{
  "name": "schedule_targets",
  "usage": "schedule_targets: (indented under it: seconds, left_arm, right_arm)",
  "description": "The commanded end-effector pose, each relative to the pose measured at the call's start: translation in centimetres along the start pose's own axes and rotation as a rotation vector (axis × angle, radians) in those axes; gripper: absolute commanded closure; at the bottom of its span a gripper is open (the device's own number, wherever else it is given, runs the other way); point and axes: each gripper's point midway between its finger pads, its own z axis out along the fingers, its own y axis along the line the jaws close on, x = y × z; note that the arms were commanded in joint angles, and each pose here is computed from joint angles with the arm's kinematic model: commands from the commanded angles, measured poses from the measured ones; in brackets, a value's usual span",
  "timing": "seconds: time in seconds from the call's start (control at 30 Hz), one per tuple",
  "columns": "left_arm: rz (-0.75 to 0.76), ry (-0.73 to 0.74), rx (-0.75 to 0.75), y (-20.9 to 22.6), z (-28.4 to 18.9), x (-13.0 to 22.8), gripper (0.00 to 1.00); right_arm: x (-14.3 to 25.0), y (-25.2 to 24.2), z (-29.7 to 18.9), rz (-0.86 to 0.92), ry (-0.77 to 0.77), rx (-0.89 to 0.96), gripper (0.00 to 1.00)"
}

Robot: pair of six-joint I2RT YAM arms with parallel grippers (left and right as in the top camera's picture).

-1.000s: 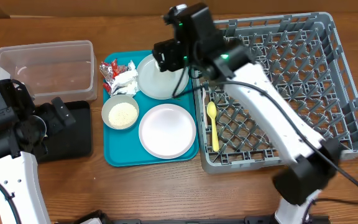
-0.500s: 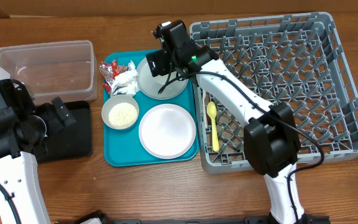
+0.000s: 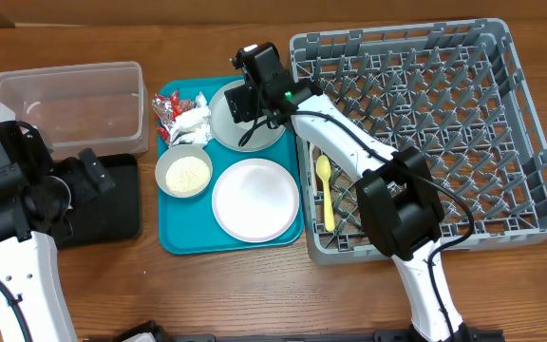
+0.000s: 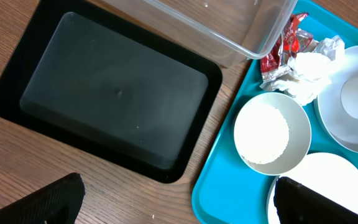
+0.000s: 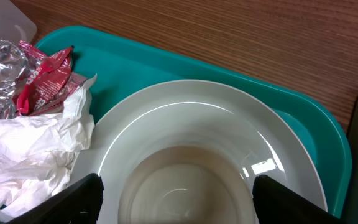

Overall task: Sort waste into correct bins and load items into the dishwasher rack
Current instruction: 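Grasp the white cup on the grey plate with the right gripper, then carry the white cup into the dish rack and release it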

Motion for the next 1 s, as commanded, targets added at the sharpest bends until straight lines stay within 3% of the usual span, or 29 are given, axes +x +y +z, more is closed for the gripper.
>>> schedule_targets:
  seconds: [0.0, 0.13, 0.3, 0.5, 0.8, 0.97]
  left_arm:
    - [0.018, -0.011, 0.010, -0.1, -0.3, -0.5, 0.00]
    - [0.018, -0.011, 0.010, -0.1, -0.3, -0.5, 0.00]
    - [0.018, -0.011, 0.010, -0.1, -0.3, -0.5, 0.00]
    - [0.018, -0.011, 0.010, -0.1, -0.3, -0.5, 0.00]
    - [0.018, -0.011, 0.010, -0.1, -0.3, -0.5, 0.00]
    - [0.018, -0.011, 0.010, -0.1, -0.3, -0.5, 0.00]
  right_arm:
    - [1.0, -1.1, 1.2, 0.007, 0.027, 0.025, 0.23]
    - [0.7, -1.7, 1.0, 0.003, 0.018, 0.064, 0.28]
    - [-1.0, -1.4, -0.8, -0.021, 0.025, 0.072, 0.41]
    - [-4.3, 0.0, -6.4, -0.026, 0.047, 0.068, 0.50]
    - [-7.3, 2.4, -16.8, -0.007, 0.038, 0.043, 0.51]
    - [-7.3, -1.3, -21.6, 0.101, 0.048, 0.093, 0.51]
